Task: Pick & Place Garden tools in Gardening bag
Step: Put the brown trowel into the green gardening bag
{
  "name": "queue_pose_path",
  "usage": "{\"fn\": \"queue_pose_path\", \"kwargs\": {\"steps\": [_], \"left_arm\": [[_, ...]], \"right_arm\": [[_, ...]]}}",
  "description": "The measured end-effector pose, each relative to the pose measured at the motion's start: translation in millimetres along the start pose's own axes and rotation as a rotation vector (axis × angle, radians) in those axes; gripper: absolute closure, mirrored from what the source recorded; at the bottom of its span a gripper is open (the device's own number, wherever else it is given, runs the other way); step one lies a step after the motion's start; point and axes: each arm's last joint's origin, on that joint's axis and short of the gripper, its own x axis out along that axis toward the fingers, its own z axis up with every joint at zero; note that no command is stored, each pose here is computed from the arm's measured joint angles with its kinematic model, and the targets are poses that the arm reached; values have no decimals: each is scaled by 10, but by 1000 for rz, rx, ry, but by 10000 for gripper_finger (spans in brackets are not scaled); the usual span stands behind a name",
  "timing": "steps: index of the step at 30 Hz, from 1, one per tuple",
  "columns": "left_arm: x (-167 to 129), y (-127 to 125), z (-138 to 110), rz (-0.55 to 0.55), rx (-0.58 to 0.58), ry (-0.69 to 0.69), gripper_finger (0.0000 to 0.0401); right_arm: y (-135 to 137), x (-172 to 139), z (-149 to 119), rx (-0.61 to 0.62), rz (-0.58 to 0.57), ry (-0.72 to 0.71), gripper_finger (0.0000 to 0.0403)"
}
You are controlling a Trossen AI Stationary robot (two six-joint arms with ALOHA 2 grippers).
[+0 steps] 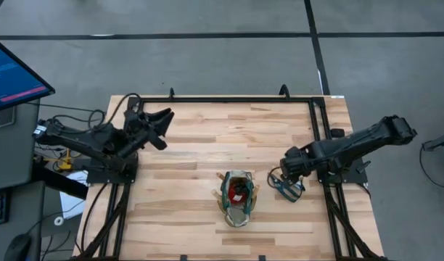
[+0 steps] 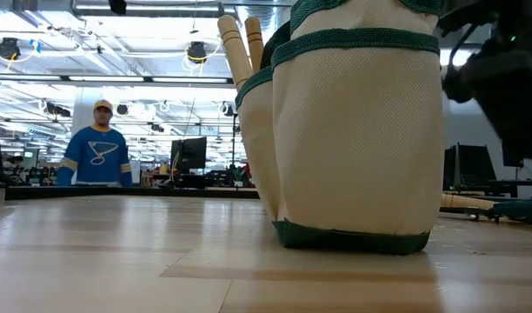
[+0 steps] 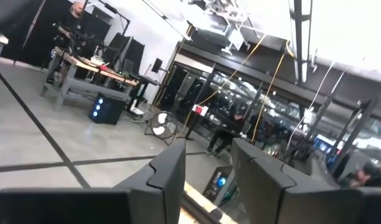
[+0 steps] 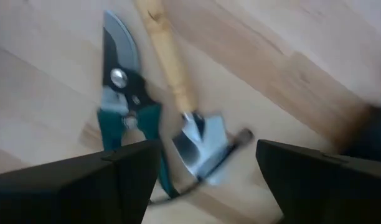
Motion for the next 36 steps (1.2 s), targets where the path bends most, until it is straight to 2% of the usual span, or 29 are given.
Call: {"fn": "queue_pose_path", "kwargs": {"steps": [5, 9, 13, 17, 19, 25, 31, 36], "left_arm": [[-21, 30, 46, 33, -17, -16, 285], [-21, 46, 47, 90, -17, -23, 293], [-21, 47, 44, 95, -14, -22, 297], [-21, 48, 43, 96, -31, -22, 297], [-20, 51, 40, 112, -55, -25, 297], [5, 41, -15, 171, -103, -27, 297], [38, 21, -98, 226, -125, -25, 297], [47, 13, -116, 231, -146, -26, 297]], "right_arm": [[41, 181, 115, -13, 120, -68, 147], [67, 177, 210, -79, 172, -125, 147], [15, 115, 212, -171, 178, -157, 147], [-129, 20, 153, -213, 149, -152, 147], [-223, -19, 131, -201, 128, -129, 147], [-388, -47, 127, -53, 66, -68, 147], [-374, -45, 136, -49, 78, -71, 147], [-369, -46, 142, -54, 80, -82, 147]]}}
